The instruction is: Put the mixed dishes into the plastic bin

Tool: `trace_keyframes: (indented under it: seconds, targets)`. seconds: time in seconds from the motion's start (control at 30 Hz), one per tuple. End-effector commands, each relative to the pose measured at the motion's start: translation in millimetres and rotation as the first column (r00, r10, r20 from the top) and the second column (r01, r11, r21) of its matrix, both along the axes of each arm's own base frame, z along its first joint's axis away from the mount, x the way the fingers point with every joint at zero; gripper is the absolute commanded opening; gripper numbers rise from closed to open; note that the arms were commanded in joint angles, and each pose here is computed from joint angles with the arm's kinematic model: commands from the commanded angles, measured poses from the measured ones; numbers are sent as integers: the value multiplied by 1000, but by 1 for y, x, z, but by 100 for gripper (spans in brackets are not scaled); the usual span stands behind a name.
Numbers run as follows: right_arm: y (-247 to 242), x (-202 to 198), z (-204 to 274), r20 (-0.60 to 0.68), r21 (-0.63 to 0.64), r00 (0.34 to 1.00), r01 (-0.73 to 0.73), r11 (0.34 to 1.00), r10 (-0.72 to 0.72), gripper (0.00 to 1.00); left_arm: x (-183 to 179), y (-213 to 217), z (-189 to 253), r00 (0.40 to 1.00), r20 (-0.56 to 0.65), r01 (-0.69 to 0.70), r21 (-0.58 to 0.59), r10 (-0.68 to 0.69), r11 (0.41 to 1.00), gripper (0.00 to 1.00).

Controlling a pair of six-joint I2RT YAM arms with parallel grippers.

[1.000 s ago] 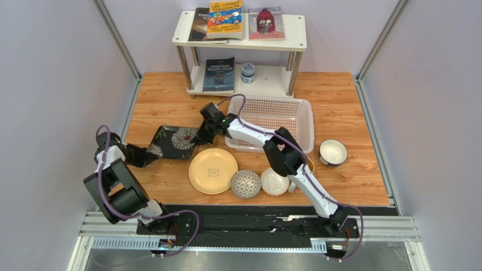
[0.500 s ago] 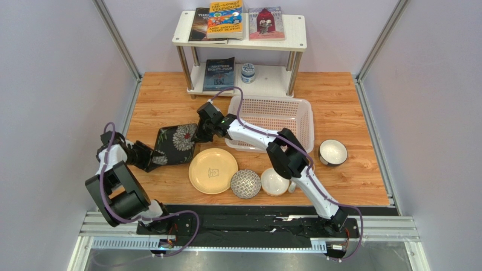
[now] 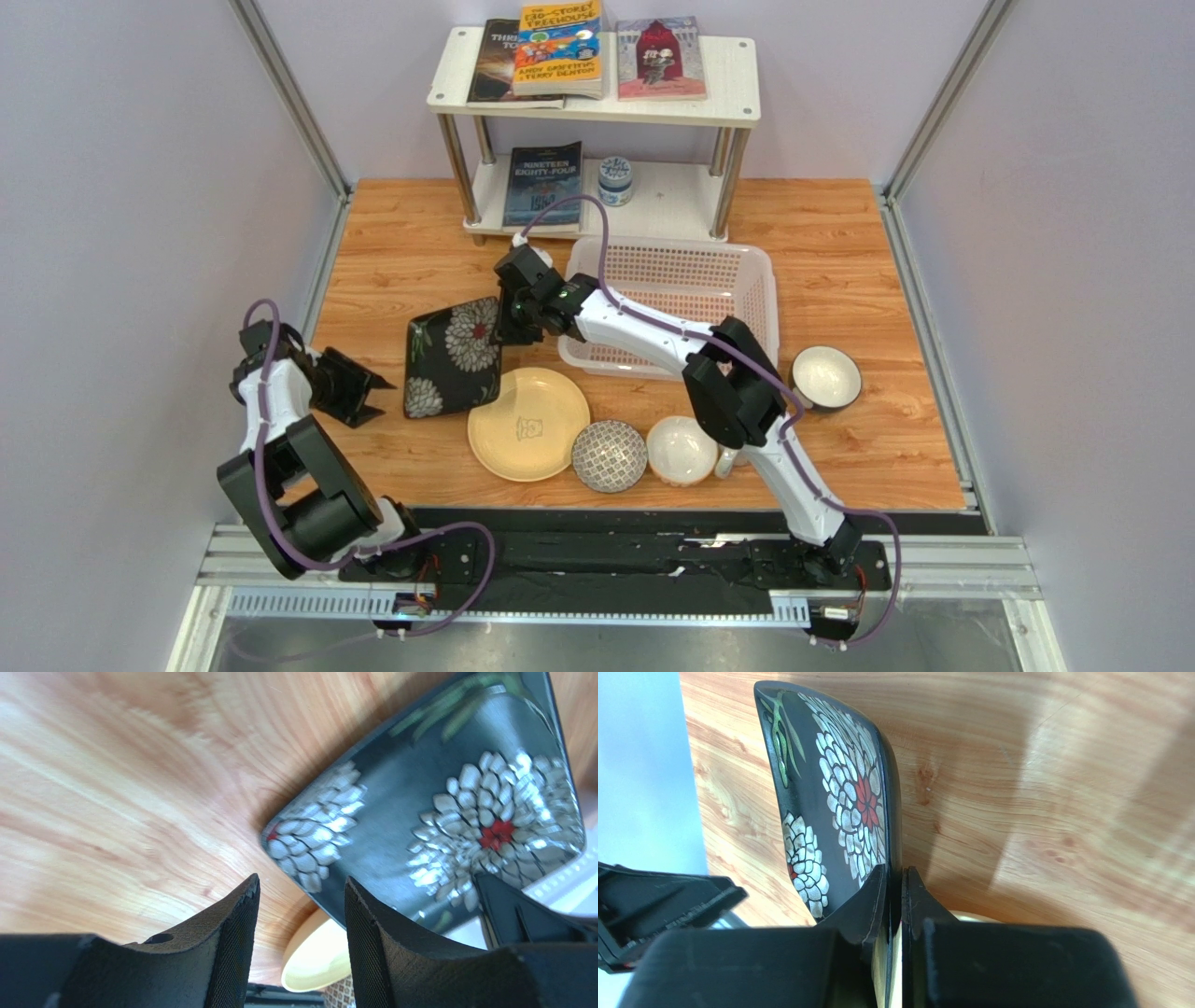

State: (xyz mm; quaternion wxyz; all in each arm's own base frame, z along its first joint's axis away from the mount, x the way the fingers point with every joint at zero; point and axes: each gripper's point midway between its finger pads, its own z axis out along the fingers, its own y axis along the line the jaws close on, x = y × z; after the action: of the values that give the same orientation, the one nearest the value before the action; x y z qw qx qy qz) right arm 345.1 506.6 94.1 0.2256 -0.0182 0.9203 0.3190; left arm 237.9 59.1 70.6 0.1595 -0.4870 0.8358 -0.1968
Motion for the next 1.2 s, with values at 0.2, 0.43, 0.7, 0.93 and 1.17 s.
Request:
trace_keyframes:
  seconds: [0.2, 0.43, 0.7, 0.93, 1.17]
  targets:
    - [7, 7, 160, 272, 226, 962, -80, 971, 16, 0, -4, 18, 7, 999, -5, -44, 70, 45, 997, 53]
    - [-22, 10, 218, 318, 294, 948, -73, 953, -26, 0, -6, 18, 7, 999, -11, -41, 77, 42, 996, 52]
    - [-166, 44, 269, 405, 225, 890, 127, 966, -211, 0, -3, 12, 9, 999, 21, -26, 46, 25, 999, 52]
    - [-271, 53, 223, 327, 133, 898, 264, 955, -294, 0, 4, 1, 14, 997, 76, 25, 14, -26, 1000, 52]
    - [-293, 42, 172, 250, 71, 932, 252, 965, -262, 0, 7, 0, 13, 995, 86, 44, 20, -45, 999, 50]
